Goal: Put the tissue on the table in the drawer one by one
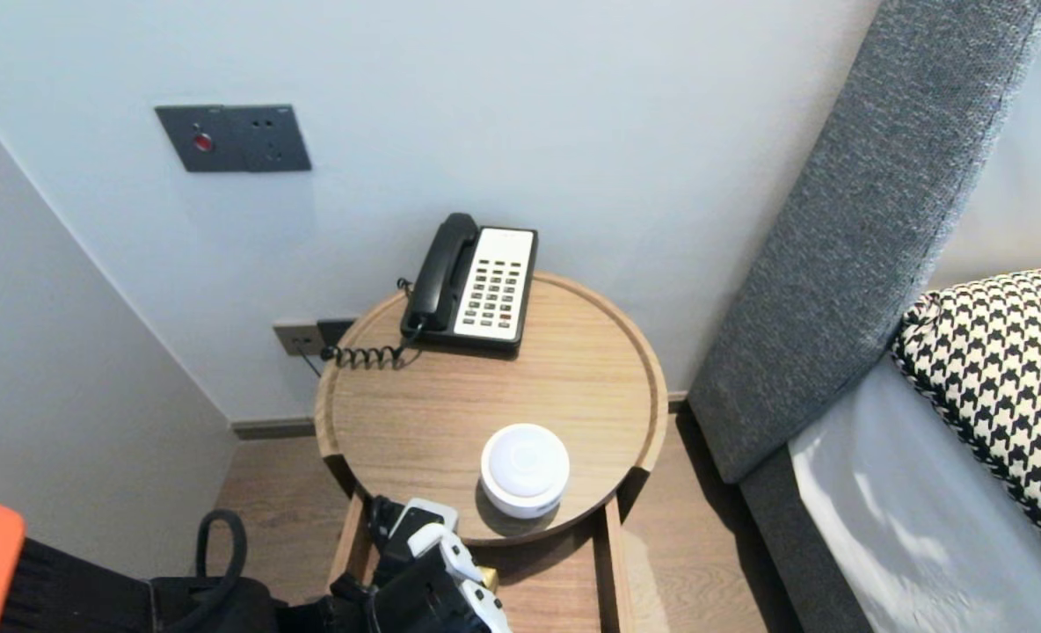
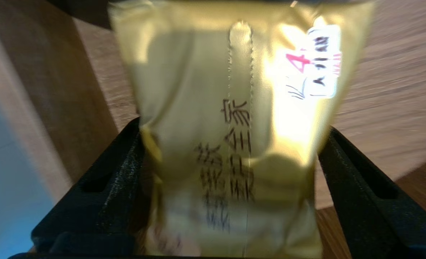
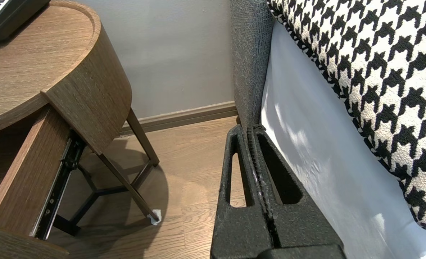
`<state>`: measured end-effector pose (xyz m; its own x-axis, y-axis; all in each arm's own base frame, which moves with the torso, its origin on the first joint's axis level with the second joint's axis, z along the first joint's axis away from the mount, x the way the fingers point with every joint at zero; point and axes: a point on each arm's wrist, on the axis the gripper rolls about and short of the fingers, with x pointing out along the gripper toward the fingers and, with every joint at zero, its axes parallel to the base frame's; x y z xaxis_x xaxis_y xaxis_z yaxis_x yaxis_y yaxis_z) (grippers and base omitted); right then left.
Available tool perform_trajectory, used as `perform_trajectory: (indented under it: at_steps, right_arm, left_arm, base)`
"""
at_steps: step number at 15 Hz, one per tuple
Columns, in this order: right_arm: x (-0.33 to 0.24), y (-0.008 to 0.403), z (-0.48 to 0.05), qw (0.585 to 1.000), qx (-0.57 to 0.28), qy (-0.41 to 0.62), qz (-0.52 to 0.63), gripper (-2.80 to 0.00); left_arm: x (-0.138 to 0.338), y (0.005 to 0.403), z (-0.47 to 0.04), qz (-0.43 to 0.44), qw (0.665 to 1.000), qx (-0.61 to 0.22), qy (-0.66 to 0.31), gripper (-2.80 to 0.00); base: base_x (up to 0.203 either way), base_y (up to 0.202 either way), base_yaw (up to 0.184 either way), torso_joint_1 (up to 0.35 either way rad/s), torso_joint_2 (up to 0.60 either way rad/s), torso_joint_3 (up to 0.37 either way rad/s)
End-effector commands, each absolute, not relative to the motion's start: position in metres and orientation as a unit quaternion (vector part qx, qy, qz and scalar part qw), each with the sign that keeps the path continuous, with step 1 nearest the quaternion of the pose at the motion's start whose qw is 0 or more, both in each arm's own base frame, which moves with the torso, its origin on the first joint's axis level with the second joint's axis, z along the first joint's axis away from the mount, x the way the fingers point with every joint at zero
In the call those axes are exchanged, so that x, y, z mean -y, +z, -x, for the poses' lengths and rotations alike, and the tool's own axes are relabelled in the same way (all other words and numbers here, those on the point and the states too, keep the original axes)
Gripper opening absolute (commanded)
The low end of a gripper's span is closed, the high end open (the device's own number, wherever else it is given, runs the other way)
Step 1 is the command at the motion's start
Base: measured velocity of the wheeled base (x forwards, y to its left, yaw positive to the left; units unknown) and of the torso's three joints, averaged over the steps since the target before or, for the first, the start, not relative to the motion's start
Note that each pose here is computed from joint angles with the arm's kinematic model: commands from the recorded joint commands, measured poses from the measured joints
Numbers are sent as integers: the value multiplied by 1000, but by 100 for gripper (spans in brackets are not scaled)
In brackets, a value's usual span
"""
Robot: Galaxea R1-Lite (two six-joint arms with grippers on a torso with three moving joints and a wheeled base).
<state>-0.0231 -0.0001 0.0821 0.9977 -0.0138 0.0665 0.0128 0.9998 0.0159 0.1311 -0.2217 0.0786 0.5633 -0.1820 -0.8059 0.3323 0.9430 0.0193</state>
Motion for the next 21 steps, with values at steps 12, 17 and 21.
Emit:
perform_trajectory:
  at_steps: [12, 17, 21]
  right_arm:
    - [0, 75, 21, 1000, 22, -7, -8, -280]
    - [0, 75, 21, 1000, 22, -7, -8, -280]
    - [0, 75, 21, 1000, 22, -7, -8, -280]
  left_arm:
    - [179, 140, -108, -39, 894, -412, -170, -280]
    - [191, 181, -114, -10, 903, -388, -182, -280]
    - [214, 206, -132, -1, 907, -381, -179, -280]
  base:
    - [0, 0, 0, 0, 0, 0]
    - [0, 0, 0, 0, 0, 0]
    - [0, 0, 0, 0, 0, 0]
